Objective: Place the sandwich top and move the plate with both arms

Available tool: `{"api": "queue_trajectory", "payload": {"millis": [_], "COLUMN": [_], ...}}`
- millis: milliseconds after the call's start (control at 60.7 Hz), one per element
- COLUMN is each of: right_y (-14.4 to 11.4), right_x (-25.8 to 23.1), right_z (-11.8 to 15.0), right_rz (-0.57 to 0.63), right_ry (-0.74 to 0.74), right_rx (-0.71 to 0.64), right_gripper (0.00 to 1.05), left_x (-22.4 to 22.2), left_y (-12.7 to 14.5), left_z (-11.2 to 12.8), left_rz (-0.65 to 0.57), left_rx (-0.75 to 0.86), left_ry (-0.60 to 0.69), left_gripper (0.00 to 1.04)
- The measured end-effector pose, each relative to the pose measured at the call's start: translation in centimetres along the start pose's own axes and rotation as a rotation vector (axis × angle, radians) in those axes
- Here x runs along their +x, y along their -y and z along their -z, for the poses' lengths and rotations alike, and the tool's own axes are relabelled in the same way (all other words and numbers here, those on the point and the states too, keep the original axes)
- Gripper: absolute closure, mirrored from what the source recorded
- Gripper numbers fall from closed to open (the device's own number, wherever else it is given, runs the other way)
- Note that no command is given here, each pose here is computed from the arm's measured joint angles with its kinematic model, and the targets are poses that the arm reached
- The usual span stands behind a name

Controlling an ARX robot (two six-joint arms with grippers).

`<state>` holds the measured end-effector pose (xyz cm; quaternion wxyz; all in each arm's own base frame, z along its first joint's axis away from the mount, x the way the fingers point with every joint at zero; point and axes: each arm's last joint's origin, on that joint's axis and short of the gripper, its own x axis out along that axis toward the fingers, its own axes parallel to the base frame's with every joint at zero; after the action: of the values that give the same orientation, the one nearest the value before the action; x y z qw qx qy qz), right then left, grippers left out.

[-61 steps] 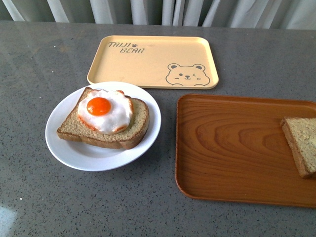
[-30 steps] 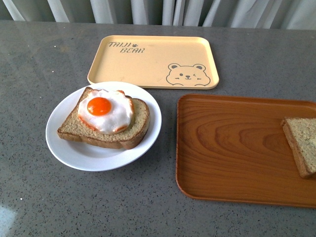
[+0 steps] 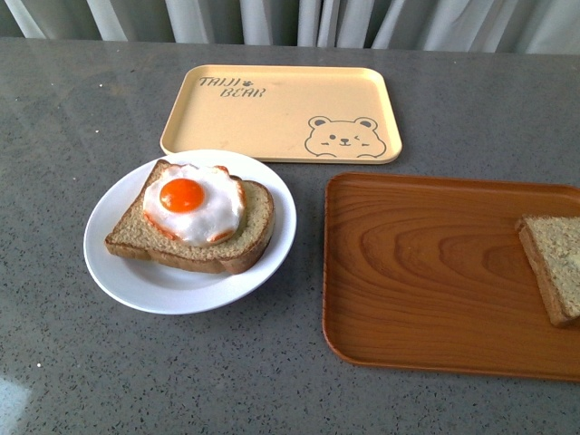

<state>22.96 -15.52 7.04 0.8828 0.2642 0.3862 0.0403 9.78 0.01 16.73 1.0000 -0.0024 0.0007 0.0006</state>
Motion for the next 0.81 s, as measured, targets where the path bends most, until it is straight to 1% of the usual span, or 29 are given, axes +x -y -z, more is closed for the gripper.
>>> {"api": "queue_trajectory", "payload": {"millis": [181, 214, 247, 560, 577, 626, 643, 725, 742, 807], "right_y": [-0.1, -0.1, -0.1, -0.2, -0.2, -0.2, -0.3, -0.4, -0.5, -0.7], "right_x": [0.7, 0.8, 0.8, 0.9, 0.9, 0.8, 0.7, 0.2, 0.0, -0.4], "right_z": [0.1, 0.1, 0.1, 0.0, 0.0, 0.0, 0.0, -0.3, -0.4, -0.6], "right_rz": [-0.003, -0.004, -0.004, -0.008, -0.010, -0.014, -0.014, -0.030, -0.033, -0.048], "right_ry": [0.000, 0.000, -0.001, -0.009, -0.011, -0.014, -0.014, -0.005, -0.004, 0.005], "right_rx": [0.022, 0.026, 0.029, 0.050, 0.053, 0.061, 0.063, 0.080, 0.083, 0.095], "right_gripper": [0.09, 0.11, 0.15, 0.63, 0.69, 0.79, 0.84, 1.00, 1.02, 1.03], "left_x": [0.0, 0.0, 0.0, 0.0, 0.0, 0.0, 0.0, 0.0, 0.0, 0.0], "left_y": [0.0, 0.0, 0.0, 0.0, 0.0, 0.0, 0.0, 0.0, 0.0, 0.0], "left_z": [0.0, 0.0, 0.0, 0.0, 0.0, 0.0, 0.0, 0.0, 0.0, 0.0], "left_rz": [0.000, 0.000, 0.000, 0.000, 0.000, 0.000, 0.000, 0.000, 0.000, 0.000], "left_rx": [0.000, 0.000, 0.000, 0.000, 0.000, 0.000, 0.000, 0.000, 0.000, 0.000], "left_ry": [0.000, 0.000, 0.000, 0.000, 0.000, 0.000, 0.000, 0.000, 0.000, 0.000], "left_gripper": [0.09, 0.09, 0.09, 0.09, 0.09, 0.09, 0.09, 0.09, 0.09, 0.09]}}
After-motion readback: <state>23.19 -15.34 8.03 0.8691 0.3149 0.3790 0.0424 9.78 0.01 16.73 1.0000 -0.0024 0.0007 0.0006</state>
